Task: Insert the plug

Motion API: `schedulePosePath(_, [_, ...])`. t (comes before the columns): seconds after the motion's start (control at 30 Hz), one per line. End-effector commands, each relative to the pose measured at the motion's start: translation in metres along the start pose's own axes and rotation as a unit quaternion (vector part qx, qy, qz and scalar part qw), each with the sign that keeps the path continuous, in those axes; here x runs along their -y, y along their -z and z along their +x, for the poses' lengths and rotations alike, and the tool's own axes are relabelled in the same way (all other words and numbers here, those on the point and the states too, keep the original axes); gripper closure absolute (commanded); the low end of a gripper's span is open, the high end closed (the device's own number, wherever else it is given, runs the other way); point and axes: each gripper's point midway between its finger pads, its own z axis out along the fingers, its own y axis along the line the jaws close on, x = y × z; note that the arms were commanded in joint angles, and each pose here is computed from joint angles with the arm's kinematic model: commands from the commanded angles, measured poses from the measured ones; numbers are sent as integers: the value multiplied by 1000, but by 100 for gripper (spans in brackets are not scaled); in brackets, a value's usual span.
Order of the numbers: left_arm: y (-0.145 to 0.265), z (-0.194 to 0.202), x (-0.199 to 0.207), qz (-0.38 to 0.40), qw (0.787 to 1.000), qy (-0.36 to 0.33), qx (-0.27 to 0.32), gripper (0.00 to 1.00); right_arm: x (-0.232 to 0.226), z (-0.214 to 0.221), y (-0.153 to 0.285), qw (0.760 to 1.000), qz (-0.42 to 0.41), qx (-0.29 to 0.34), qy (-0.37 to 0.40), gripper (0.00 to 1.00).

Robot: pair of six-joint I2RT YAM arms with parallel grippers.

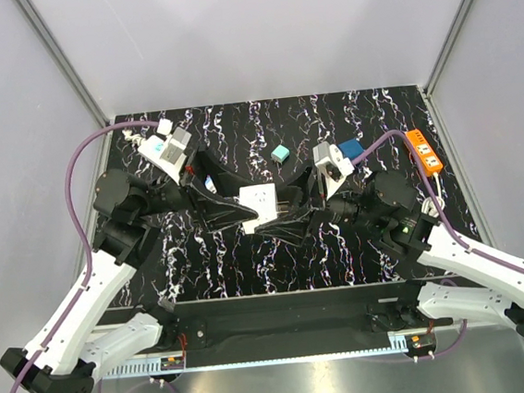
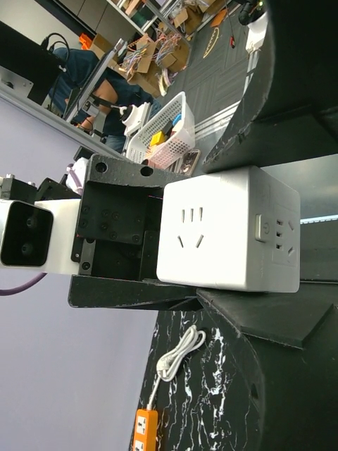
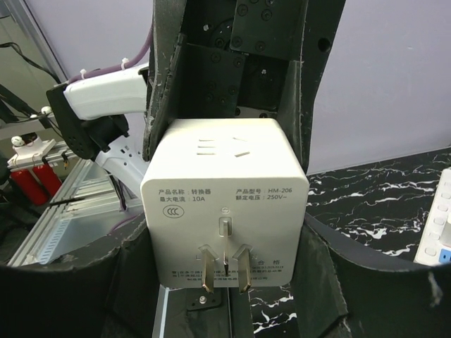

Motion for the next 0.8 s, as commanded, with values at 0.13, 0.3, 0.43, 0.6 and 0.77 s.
schedulePosePath(0.13, [4,13,0,3,1000,-28,-12,30,0,-39,1,997,17,68,29,100])
schedulePosePath(0.3, [3,14,0,12,1000,-18,-9,29,-1,-39,0,997,15,71,23,100])
schedulePosePath(0.43, [3,8,2,15,999,-35,0,71,0,-35,-4,998,11,61,20,100])
schedulePosePath(0.6, [3,-4,-8,-21,998,-53,13,100,16,-22,-7,998,49,44,-12,52])
schedulePosePath(0.77, [19,-9,-49,-112,993,-19,-7,100,38,-2,1,993,106,35,-28,1])
